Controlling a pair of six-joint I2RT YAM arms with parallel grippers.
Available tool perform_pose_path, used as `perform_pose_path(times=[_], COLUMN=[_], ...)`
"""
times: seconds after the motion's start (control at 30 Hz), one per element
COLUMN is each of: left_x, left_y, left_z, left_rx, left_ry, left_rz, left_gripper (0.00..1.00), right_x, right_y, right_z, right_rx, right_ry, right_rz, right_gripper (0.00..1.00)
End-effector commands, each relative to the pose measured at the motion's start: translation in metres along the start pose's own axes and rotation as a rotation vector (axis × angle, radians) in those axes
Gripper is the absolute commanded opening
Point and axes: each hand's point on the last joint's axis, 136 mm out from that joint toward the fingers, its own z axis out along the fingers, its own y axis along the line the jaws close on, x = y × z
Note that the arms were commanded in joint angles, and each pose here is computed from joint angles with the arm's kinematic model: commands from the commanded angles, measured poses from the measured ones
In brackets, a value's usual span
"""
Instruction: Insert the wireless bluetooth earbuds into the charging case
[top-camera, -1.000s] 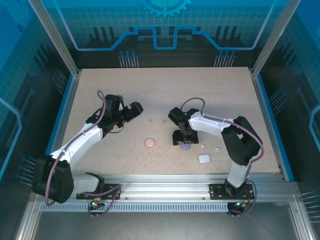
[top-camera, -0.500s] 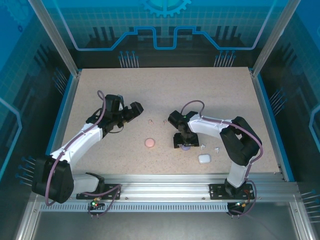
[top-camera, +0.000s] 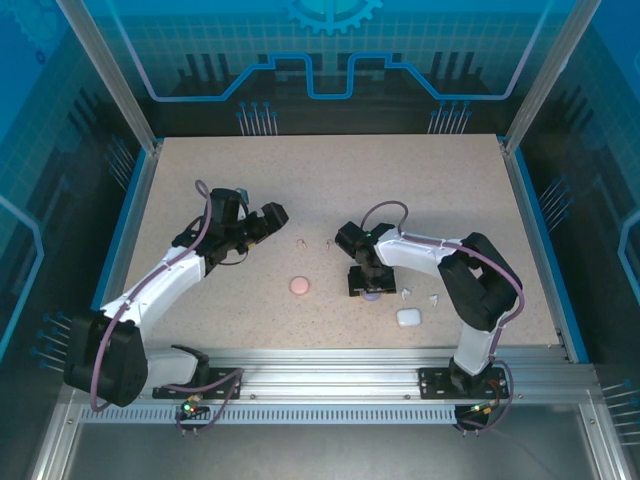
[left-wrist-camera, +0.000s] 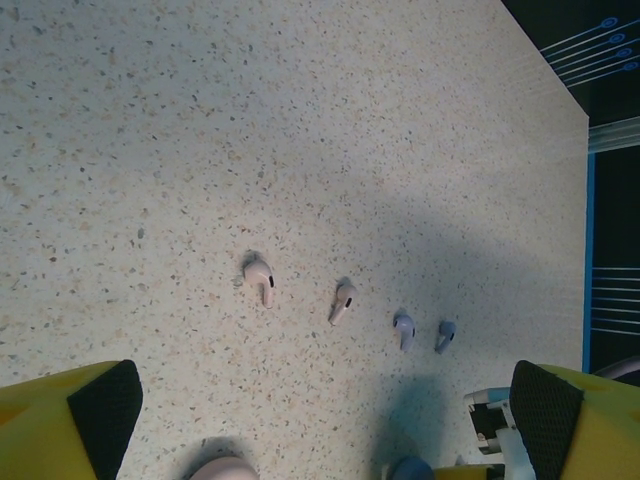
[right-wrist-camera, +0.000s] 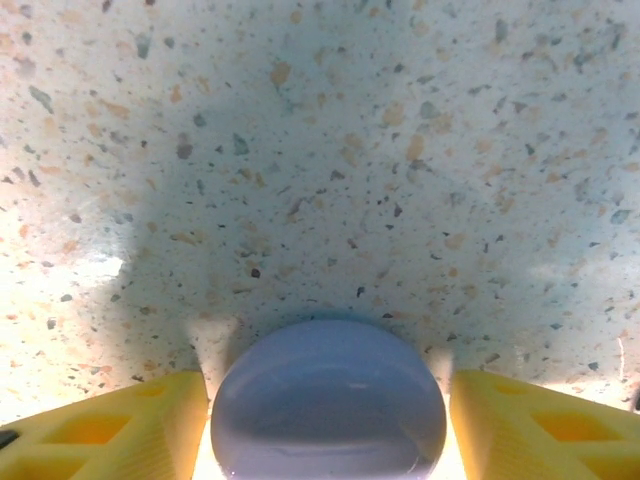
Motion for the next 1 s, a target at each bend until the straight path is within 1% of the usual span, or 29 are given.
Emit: perform_pose_path(times=[0.0,0.27,0.33,0.4,0.57,0.67,0.83,0.97], left_x=[0.008,0.007,0.009,0.01,0.014,0.018,0.029,0.049], left_y=[-0.006,-0.011,-0.014,-0.012,-0.023,-0.032,-0.042,-0.052], left_z=[0.0,-0.003,-0.002,0.001,0.006,0.006,0.006,0.007], left_rx=[0.042,0.065,0.09,0.101,0.212,0.274,0.358,0.405], left_ry=[0.029,0.021,0.027,0.021,0.015,0.002,-0.027,-0.013], left_rz=[0.026,0.001,0.007,-0.024,-0.051,-0.032,0.006,0.07], left_gripper=[0.99,0.99,0.99,0.99,0.99,0.99,0.99,0.99], right_x=[0.001,0.0,-0.001,-0.004,-0.019,-0.035,-0.068,-0.089], right_y=[0.003,0.006,0.009,0.012,0.019,0.021,0.022,0.022], right_z=[0.007,-0.001,-0.007,-0.015,-0.038,-0.051,-0.07,-0.076], right_rx=[0.017,-0.021,-0.046,-0.075,-0.127,-0.177,-0.298,-0.394], right_ry=[0.009,-0.011,-0.026,-0.049,-0.112,-0.141,-0.165,-0.15], right_rz=[0.003,0.044,0.068,0.098,0.191,0.281,0.443,0.57], right_gripper=[0.62,0.47,0.46,0.46,0.45,0.45,0.45,0.45])
